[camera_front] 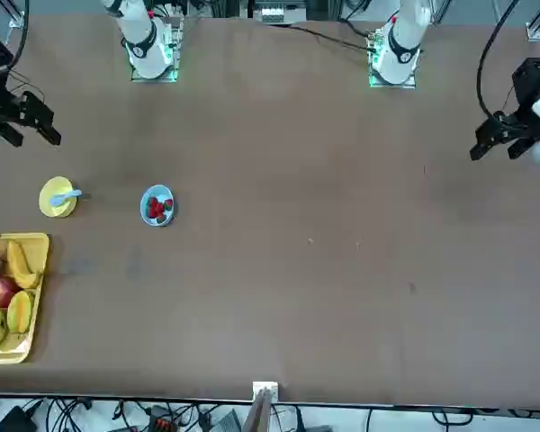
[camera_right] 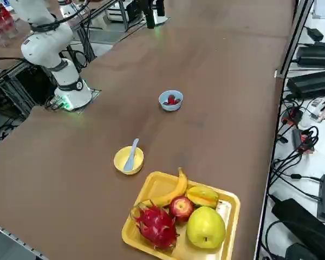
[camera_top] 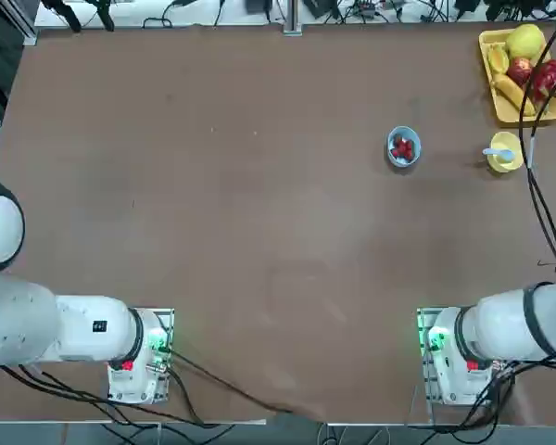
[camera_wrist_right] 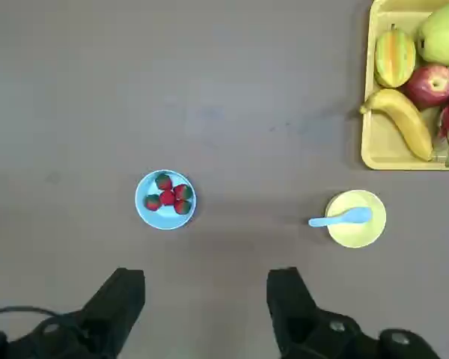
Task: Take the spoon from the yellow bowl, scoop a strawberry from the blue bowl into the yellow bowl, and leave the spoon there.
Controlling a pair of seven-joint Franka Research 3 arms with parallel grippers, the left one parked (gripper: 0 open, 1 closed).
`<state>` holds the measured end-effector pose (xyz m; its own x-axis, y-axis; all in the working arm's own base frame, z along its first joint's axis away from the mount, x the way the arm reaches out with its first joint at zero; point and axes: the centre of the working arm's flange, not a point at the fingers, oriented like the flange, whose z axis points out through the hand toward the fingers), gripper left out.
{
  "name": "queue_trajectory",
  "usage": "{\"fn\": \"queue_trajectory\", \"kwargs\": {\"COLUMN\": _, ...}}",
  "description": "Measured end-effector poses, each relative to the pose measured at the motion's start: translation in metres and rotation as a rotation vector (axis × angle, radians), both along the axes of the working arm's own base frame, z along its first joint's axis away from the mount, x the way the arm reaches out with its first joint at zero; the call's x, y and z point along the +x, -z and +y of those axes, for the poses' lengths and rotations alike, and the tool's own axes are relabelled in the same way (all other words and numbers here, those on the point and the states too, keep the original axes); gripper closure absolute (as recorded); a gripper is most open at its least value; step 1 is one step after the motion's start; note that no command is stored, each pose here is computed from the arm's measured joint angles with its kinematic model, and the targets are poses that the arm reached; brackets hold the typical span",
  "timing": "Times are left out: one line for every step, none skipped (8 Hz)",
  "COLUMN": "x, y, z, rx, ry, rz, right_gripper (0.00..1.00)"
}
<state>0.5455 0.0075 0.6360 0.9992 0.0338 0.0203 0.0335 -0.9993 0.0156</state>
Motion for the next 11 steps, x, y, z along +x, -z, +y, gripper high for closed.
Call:
{"fn": "queue_trajectory", "kwargs": {"x": 0.0, "y": 0.0, "z": 0.0, "rx": 0.0, "ry": 0.0, "rz": 0.0, "right_gripper": 0.0}}
{"fn": "queue_trajectory", "kwargs": {"x": 0.0, "y": 0.0, "z": 0.0, "rx": 0.001, "ry": 0.0, "rz": 0.0, "right_gripper": 0.0}}
{"fn": "queue_trajectory", "kwargs": {"x": 0.0, "y": 0.0, "z": 0.0, "rx": 0.001, "ry": 0.0, "rz": 0.0, "right_gripper": 0.0}}
{"fn": "queue_trajectory", "kwargs": {"x": 0.001, "y": 0.002, "z": 0.0, "rx": 0.0, "ry": 0.005, "rz": 0.007, "right_gripper": 0.0}}
{"fn": "queue_trajectory", "kwargs": {"x": 0.004, "y": 0.01, "z": 0.001, "rx": -0.01, "ry": 0.027, "rz": 0.023, "right_gripper": 0.0}}
{"fn": "queue_trajectory", "kwargs": {"x": 0.011, "y": 0.024, "z": 0.004, "rx": -0.046, "ry": 0.044, "rz": 0.045, "right_gripper": 0.0}}
{"fn": "queue_trajectory", "kwargs": {"x": 0.019, "y": 0.042, "z": 0.014, "rx": -0.109, "ry": 0.037, "rz": 0.073, "right_gripper": 0.0}}
{"fn": "queue_trajectory", "kwargs": {"x": 0.028, "y": 0.063, "z": 0.03, "rx": -0.18, "ry": 0.038, "rz": 0.098, "right_gripper": 0.0}}
{"fn": "queue_trajectory", "kwargs": {"x": 0.035, "y": 0.087, "z": 0.05, "rx": -0.256, "ry": 0.056, "rz": 0.117, "right_gripper": 0.0}}
{"fn": "queue_trajectory", "kwargs": {"x": 0.041, "y": 0.115, "z": 0.071, "rx": -0.346, "ry": 0.075, "rz": 0.13, "right_gripper": 0.0}}
{"fn": "queue_trajectory", "kwargs": {"x": 0.043, "y": 0.146, "z": 0.09, "rx": -0.447, "ry": 0.076, "rz": 0.141, "right_gripper": 0.0}}
